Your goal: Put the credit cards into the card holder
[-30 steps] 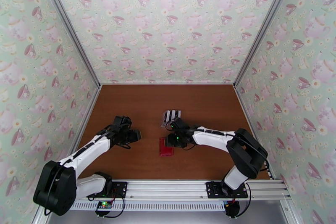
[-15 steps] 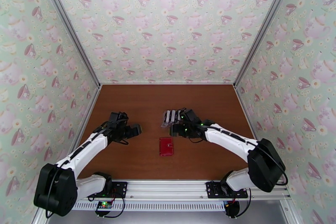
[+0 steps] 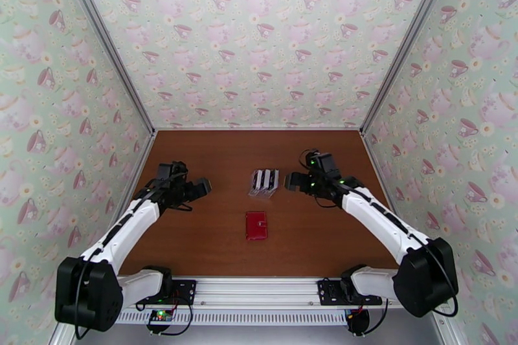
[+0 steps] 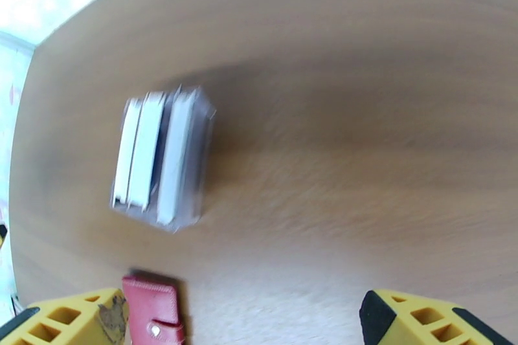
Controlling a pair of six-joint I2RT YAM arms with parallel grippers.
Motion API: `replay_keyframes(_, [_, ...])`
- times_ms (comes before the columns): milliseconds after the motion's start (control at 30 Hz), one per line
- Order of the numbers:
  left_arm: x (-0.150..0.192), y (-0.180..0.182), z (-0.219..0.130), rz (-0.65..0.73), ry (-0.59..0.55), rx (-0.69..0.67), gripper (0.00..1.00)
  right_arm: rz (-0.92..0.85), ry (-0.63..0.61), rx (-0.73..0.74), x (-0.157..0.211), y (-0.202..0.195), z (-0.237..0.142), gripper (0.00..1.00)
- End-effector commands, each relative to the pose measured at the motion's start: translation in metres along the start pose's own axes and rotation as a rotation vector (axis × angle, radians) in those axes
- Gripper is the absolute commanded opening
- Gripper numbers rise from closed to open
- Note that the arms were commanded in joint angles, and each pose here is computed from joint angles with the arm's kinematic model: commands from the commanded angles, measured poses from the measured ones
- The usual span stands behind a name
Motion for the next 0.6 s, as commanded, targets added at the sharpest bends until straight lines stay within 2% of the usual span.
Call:
replay_keyframes(0, [-0.017,-0.011,-0.008,0.021,-0.039,0.028,1.0,-0.022,-0.068,0.008,-0.02,-0.008,-0.022,1.0])
replay_keyframes(233, [-0.043,-0.012,-0.02,0.015,-0.136,-0.037,1.0,0.052,-0.21,0.109,-0.045,-0.048,-0.045,1.0])
replay_keyframes(367, [-0.055,-0.017,-0.027,0.048,-0.205,-0.03,1.0,0.122,-0.258,0.129,-0.056,-0.072,-0.053,1.0])
replay_keyframes(467, [-0.065,-0.026,-0.032,0.143,-0.286,0.027,1.0,0.086,-0.307,0.13,-0.061,-0.075,-0.052,1.0])
replay_keyframes(567, [-0.071,-0.026,-0.04,0.213,-0.389,0.025,1.0,0.068,-0.38,0.147,-0.065,-0.078,-0.053,1.0])
Point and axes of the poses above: each hand's point on the last joint's axis, 136 mm out from that joint toward the fingers, its own z axis out along the fingers, its own y axis along the line the jaws close on, x = y × z, the point moved 6 cm from there along -z, back along the fingers, and after that the axes turned 7 degrees about -z, right-handed, at the moved point
